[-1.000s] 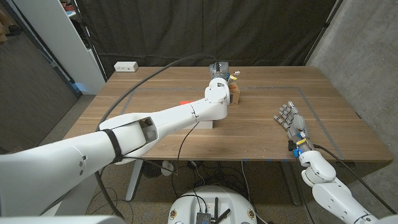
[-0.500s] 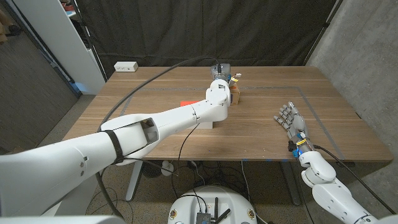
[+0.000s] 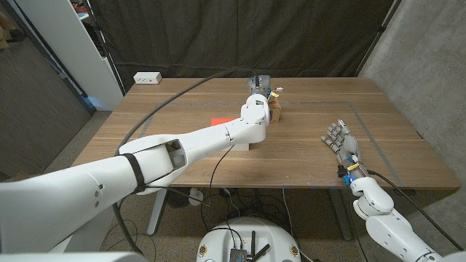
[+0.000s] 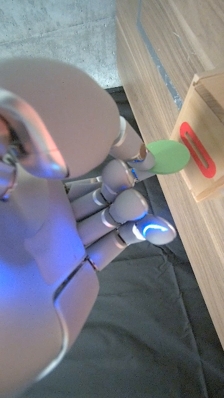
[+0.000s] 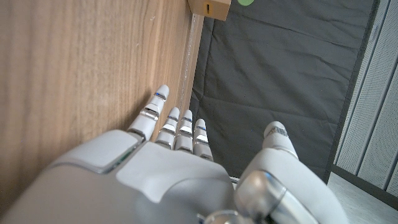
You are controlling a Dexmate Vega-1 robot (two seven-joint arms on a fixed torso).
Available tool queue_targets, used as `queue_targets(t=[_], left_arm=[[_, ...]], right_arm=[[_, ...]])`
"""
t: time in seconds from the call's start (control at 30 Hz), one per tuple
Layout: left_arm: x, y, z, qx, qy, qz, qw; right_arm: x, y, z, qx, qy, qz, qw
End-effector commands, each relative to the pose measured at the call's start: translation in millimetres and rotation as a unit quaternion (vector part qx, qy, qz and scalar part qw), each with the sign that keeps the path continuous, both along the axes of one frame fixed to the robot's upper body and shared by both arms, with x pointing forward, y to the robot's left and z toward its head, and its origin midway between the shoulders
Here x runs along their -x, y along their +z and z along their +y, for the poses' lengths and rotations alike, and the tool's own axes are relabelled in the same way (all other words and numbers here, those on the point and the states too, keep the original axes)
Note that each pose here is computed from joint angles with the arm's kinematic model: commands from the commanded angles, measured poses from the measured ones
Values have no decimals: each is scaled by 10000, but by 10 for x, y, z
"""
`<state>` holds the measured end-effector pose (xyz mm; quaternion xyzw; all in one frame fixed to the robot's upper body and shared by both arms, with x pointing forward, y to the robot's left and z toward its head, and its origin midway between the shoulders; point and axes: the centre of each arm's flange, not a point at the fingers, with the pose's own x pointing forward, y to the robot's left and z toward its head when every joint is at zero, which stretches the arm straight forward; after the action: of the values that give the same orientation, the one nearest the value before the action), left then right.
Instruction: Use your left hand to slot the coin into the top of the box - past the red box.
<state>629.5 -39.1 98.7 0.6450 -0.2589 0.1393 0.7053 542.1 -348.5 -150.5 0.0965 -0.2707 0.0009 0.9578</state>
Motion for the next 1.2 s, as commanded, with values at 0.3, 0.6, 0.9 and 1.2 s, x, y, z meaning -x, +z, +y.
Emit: queue_targets(t=[0.3,0.6,0.9,1.2], left_arm=[[-53,-19,-10,-12,-69,-49,10000],[-86,-34,-18,-26,-83,8,10000],[-117,-56,-38,-47,-114,66,9999],[-124,-80,-48,-84,-122,84,9999]], right_arm=[[-40,12,8,-18,-2,0,10000],[-44,11,5,3,-25,-12,10000],[-31,5,-3,-41,-43,-18,10000],[-14,-3,-9,-38,-58,-14,10000]])
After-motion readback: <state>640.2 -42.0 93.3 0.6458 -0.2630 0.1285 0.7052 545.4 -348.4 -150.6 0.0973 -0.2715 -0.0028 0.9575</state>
